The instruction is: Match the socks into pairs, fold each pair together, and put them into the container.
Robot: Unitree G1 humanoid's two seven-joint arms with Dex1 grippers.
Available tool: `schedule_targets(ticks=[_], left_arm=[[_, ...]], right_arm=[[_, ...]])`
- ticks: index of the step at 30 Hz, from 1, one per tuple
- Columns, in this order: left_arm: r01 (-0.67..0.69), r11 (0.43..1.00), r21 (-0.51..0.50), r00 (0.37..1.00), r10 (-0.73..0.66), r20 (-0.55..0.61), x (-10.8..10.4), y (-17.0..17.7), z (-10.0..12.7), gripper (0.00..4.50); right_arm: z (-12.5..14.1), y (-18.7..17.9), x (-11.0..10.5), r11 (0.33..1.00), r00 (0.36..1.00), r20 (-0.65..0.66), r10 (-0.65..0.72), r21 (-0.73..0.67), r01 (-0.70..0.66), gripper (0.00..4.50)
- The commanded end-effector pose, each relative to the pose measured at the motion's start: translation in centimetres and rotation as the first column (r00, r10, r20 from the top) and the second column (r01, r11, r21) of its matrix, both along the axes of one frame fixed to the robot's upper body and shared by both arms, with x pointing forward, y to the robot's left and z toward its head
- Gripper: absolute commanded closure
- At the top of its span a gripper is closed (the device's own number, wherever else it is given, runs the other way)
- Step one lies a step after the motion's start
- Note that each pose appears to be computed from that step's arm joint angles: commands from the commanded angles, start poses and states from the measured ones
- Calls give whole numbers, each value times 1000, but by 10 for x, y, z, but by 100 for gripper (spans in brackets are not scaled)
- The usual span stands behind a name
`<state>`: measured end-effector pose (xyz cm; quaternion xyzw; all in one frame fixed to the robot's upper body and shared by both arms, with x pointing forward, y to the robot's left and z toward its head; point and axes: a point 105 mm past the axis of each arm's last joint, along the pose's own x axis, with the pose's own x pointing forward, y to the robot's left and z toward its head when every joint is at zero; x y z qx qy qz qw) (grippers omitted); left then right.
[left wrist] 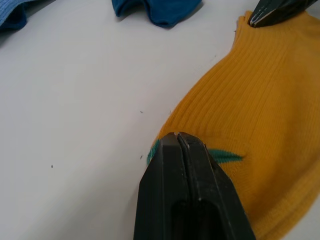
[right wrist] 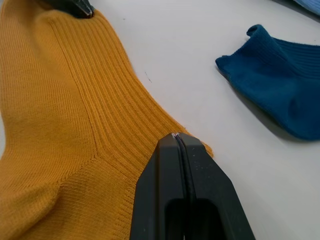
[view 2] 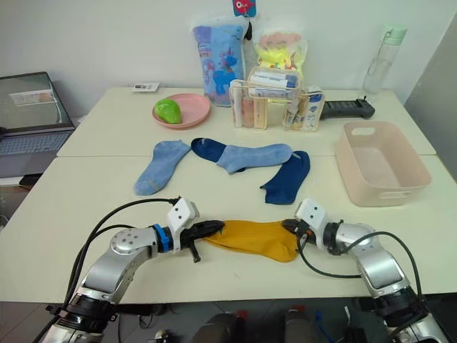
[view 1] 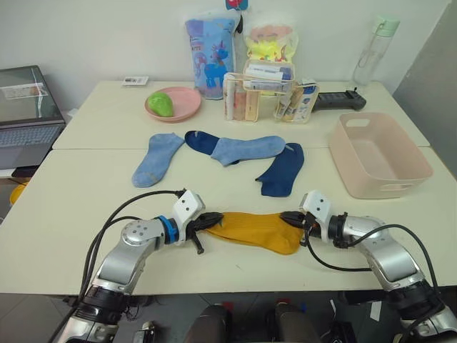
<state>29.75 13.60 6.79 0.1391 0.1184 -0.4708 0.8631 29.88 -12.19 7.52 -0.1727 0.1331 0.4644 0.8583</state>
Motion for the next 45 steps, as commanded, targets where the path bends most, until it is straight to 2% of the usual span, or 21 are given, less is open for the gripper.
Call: schedule_targets(ticks=[1,5,13,18,21,27,31,32,38,41,45], left_arm=[[-3,1000,12,1000,3,14,-3,9,0,450],[-7,1000,-4,1000,7,23,-6,13,-1,450],[-29,999,-34,1000,29,5,-19,16,-7,450],[-16,994,-110,999,19,26,-19,7,15,450],[3,994,-105,999,1,43,-19,7,25,450],[37,996,-78,998,-33,50,-27,10,35,450],[54,996,-75,997,-49,66,-28,9,44,450],[52,996,-76,996,-46,71,-27,9,46,450],[36,997,-66,995,-30,90,-21,9,44,450],[40,997,-64,995,-34,96,-20,9,47,450],[48,997,-57,994,-42,103,-19,10,50,450]], right_arm=[[16,-5,-2,999,1000,-1,-6,48,6,446],[27,-5,-7,995,1000,-28,0,96,3,446],[26,-5,-10,996,999,-44,-4,94,8,446],[31,-12,-9,990,995,-94,-33,134,46,446],[32,-27,-10,988,978,-198,-66,127,93,389],[31,-25,-17,986,960,-274,-51,139,92,173],[13,-17,-20,990,944,-321,-80,83,113,26],[11,-15,-22,991,940,-333,-71,83,104,1],[4,0,-32,995,935,-355,-19,85,53,1],[2,4,-35,994,932,-363,-3,97,41,60],[4,7,-37,995,935,-353,36,98,-2,205]])
